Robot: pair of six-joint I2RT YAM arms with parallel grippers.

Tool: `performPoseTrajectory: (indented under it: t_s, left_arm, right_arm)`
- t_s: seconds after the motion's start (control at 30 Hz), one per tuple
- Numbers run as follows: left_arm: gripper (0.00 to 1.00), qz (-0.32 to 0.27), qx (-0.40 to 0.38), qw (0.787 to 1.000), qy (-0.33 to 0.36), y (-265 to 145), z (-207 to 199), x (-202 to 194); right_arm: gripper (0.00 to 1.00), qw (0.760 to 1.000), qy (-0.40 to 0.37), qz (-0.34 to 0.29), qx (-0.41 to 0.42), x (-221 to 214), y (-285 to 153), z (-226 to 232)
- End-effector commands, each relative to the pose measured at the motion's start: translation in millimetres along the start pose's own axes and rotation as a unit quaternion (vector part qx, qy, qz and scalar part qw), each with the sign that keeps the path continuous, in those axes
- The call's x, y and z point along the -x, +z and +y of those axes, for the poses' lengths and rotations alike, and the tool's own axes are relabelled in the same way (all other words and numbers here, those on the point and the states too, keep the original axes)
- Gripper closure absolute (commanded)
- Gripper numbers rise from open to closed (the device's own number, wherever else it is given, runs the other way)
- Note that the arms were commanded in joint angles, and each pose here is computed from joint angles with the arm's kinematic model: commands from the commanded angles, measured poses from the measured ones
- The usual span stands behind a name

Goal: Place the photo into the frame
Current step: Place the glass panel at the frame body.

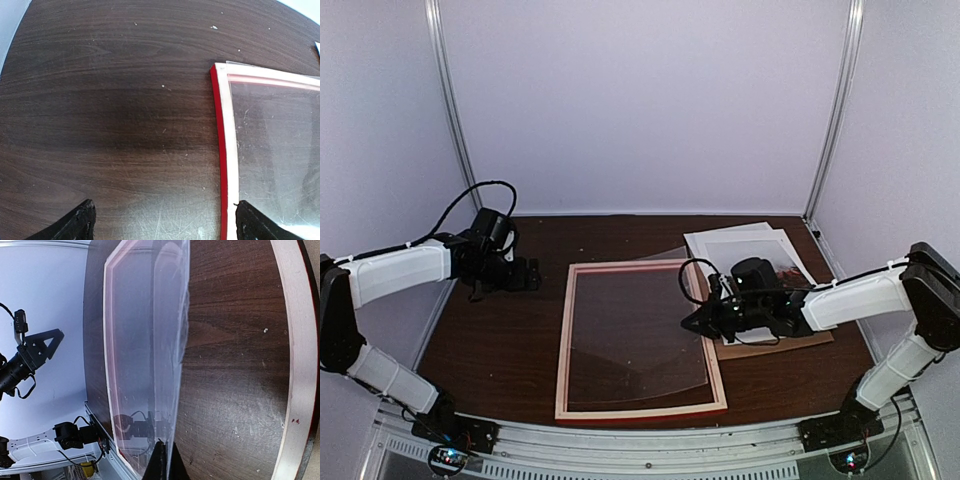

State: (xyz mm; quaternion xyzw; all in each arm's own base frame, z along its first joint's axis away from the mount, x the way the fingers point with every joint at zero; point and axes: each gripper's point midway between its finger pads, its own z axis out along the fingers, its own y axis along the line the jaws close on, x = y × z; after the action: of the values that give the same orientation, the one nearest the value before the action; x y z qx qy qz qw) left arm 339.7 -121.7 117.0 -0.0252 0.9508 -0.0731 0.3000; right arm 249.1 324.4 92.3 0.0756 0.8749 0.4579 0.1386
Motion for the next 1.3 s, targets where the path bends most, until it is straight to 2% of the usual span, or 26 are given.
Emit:
performPoseTrajectory:
  t_s: [0.0, 1.27]
  left_arm:
    - [0.02, -0.014, -0.017, 1.0, 0.0, -1, -8, 5]
    - [0.02, -0.016, -0.024, 1.0, 0.008, -2, -11, 3]
  right_arm:
    - [1.0, 1.0, -0.023, 0.0, 0.012, 2, 4, 14]
    - [1.0, 0.999, -0.041, 0.007, -0.013, -7, -8, 5]
